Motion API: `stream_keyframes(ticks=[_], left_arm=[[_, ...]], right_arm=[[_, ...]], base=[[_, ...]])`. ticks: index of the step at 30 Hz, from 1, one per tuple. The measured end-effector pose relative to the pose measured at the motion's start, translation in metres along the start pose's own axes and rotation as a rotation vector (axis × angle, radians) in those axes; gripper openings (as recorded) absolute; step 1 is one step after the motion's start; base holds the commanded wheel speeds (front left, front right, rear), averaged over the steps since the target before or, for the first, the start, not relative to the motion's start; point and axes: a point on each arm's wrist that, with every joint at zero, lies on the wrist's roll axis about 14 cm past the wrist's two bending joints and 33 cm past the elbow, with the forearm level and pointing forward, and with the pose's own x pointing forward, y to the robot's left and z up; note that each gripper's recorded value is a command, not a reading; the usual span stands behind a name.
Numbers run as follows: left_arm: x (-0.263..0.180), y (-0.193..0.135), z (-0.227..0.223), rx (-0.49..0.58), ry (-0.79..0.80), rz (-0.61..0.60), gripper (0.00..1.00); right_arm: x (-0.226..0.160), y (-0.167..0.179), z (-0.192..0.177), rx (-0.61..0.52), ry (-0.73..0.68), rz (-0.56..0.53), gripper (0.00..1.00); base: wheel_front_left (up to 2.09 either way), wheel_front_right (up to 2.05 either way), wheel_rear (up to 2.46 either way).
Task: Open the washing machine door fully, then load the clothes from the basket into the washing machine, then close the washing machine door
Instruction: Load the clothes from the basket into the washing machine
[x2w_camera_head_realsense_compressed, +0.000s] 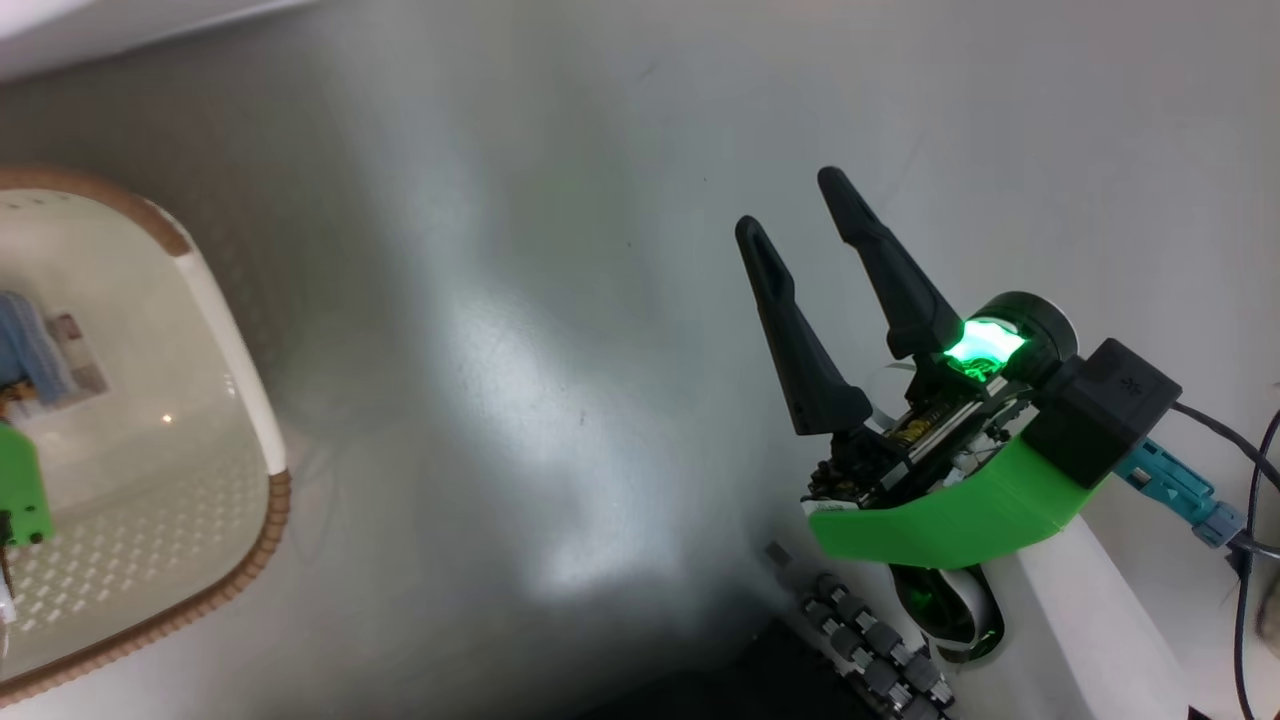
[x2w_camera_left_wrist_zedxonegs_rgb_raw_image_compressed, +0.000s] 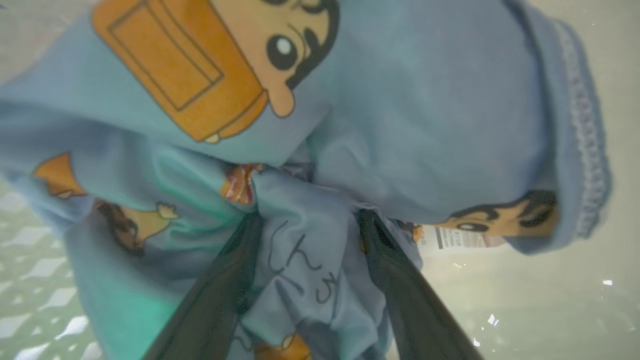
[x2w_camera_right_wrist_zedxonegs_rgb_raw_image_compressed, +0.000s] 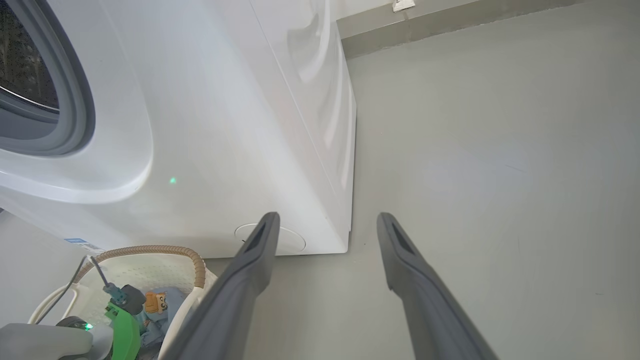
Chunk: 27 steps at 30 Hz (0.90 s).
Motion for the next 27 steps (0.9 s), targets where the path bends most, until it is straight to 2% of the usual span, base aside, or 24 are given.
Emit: stream_keyframes(ticks=[4,5,6,8,19,27], left_arm=[[0.011,-0.005,-0.010,-0.005,0.031,0.004,1.00],[0.013,-0.006,-0.010,-0.004,0.034,0.003,0.91],[0.015,-0.006,-0.011,-0.011,0.036,0.002,0.45],[0.017,-0.008,-0.011,-0.010,0.036,0.000,0.00],[0.007,-0.001,-0.002,-0.113,0.018,0.006,0.00],[-0.017,-0.003,0.027,-0.187,-0.103,-0.003,0.00]], right_arm=[[0.000,-0.007,-0.009,-0.006,0.019,-0.015,1.00],[0.000,-0.008,-0.010,-0.004,0.024,-0.019,1.00],[-0.001,-0.009,-0.011,-0.003,0.027,-0.022,1.00],[-0.001,-0.010,-0.012,-0.004,0.029,-0.025,1.00],[0.005,-0.004,-0.005,-0.007,0.007,-0.003,1.00],[0.005,0.005,0.013,-0.039,-0.033,0.019,1.00]], base=[[0.00,0.00,0.00],[0.00,0.00,0.00],[0.00,0.00,0.00],[0.00,0.00,0.00],[0.00,0.00,0.00],[0.00,0.00,0.00]])
